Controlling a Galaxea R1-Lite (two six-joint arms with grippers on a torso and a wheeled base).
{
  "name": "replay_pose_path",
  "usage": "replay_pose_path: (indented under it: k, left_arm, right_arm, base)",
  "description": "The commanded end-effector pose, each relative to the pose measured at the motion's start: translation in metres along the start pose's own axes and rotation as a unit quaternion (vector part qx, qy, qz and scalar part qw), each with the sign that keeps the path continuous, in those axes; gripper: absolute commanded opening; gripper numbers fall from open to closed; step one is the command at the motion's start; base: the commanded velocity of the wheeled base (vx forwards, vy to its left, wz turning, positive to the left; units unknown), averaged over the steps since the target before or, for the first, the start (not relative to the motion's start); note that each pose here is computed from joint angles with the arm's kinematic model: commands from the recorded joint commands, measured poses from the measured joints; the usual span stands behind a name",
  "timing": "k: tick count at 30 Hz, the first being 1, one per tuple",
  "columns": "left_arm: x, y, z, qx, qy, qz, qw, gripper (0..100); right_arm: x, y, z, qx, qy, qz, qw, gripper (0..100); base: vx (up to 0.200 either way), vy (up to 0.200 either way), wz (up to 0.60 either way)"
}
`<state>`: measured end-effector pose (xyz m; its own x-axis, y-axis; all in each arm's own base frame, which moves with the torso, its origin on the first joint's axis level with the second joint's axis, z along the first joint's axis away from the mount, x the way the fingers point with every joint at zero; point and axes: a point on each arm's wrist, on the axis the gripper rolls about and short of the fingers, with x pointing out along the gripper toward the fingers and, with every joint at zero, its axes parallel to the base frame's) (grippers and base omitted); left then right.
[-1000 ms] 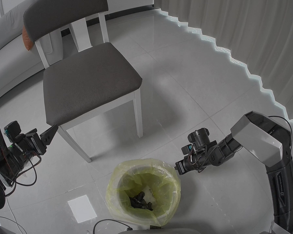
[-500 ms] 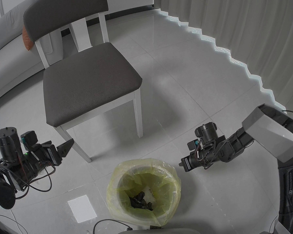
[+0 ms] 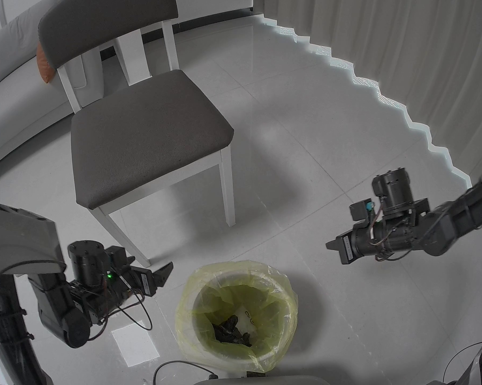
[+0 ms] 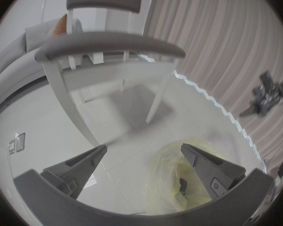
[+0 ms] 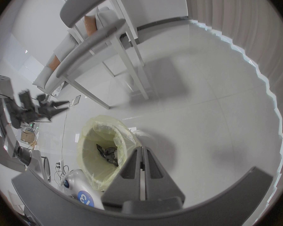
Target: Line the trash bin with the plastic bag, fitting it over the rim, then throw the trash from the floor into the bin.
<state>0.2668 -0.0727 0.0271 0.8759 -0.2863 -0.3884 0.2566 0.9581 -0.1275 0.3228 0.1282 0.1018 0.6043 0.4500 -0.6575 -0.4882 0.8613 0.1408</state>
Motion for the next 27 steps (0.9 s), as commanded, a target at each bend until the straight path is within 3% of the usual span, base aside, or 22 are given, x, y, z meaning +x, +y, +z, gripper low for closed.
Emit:
replay_pose_path:
  k: [1, 6, 16, 27]
  left_arm:
    - [0.043, -0.006, -0.067, 0.043, 0.079, -0.03, 0.9955, 100]
    - [0.053, -0.007, -0.07, 0.042, 0.076, -0.055, 0.9946, 100]
    - [0.08, 0.005, -0.088, 0.04, 0.08, -0.038, 0.9953, 100]
    - [0.072, 0.016, -0.07, -0.007, 0.059, -0.023, 0.998, 100]
  right_arm:
    - [-0.096, 0.016, -0.005, -0.015, -0.09, -0.021, 0.9956, 0]
    - [-0.124, 0.024, -0.012, -0.027, -0.112, -0.018, 0.9931, 0]
    - [-0.134, 0.033, -0.016, -0.041, -0.118, -0.029, 0.9917, 0]
    - [-0.145, 0.035, -0.02, -0.04, -0.113, -0.029, 0.9923, 0]
  base:
    - [0.0, 0.0, 0.0]
    - [0.0, 0.0, 0.0]
    - [0.0, 0.0, 0.0]
    - [0.0, 0.0, 0.0]
